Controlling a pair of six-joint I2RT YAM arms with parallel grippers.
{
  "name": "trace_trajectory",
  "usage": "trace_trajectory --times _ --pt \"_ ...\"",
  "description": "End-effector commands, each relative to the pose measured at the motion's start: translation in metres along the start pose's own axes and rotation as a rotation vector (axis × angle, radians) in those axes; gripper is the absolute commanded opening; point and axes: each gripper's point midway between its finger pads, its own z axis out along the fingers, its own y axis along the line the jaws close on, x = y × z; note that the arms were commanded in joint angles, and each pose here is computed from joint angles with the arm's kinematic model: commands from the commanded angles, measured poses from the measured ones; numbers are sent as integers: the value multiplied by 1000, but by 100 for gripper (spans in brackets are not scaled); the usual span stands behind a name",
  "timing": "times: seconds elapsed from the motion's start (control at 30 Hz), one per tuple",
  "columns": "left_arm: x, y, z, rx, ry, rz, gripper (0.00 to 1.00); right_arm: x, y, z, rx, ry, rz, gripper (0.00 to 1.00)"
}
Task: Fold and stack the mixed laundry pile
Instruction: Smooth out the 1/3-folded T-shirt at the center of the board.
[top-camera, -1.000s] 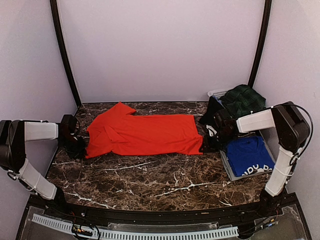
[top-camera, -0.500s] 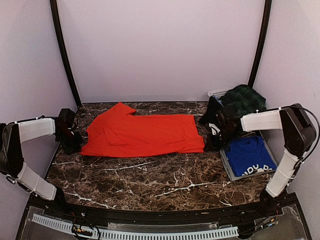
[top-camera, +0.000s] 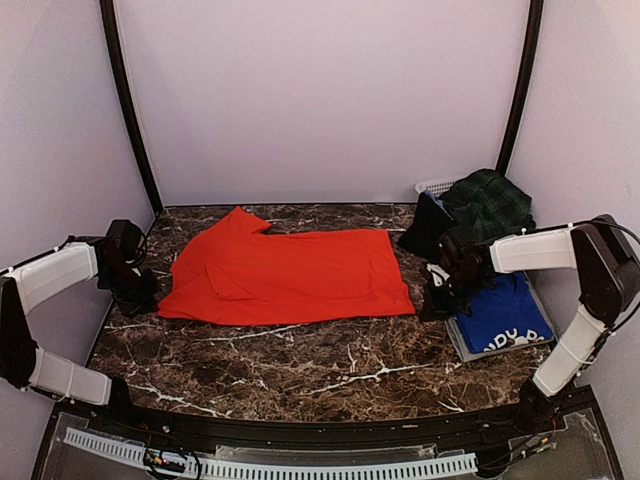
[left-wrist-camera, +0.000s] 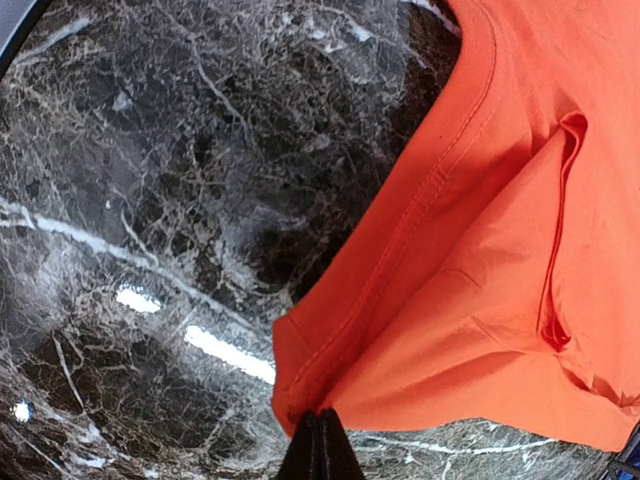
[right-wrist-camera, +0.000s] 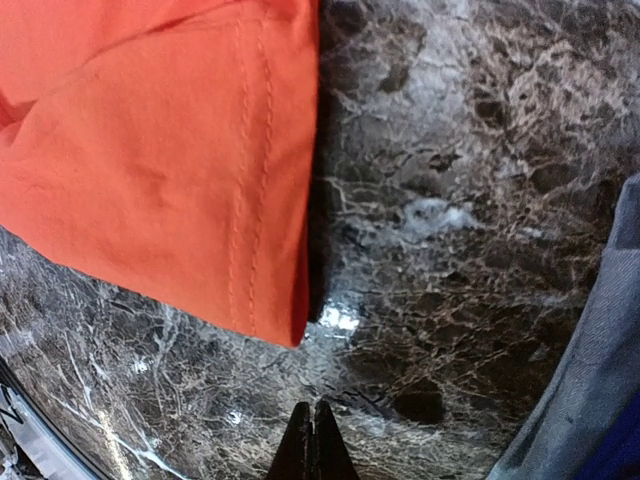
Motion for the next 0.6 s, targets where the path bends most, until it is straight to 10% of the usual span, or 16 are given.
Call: trace_trajectory --times 0.0,0.17,0.3,0.57 --pt "22 11 2 -33 76 -30 2 13 3 2 -10 33 9 0" --pt "25 15 5 -53 81 -52 12 20 3 3 -14 60 -5 0" --pt "14 4 -9 15 13 -24 34 13 13 -9 -43 28 -19 38" --pt "4 -84 -22 298 -13 173 52 -32 43 -35 -116 -110 -91 43"
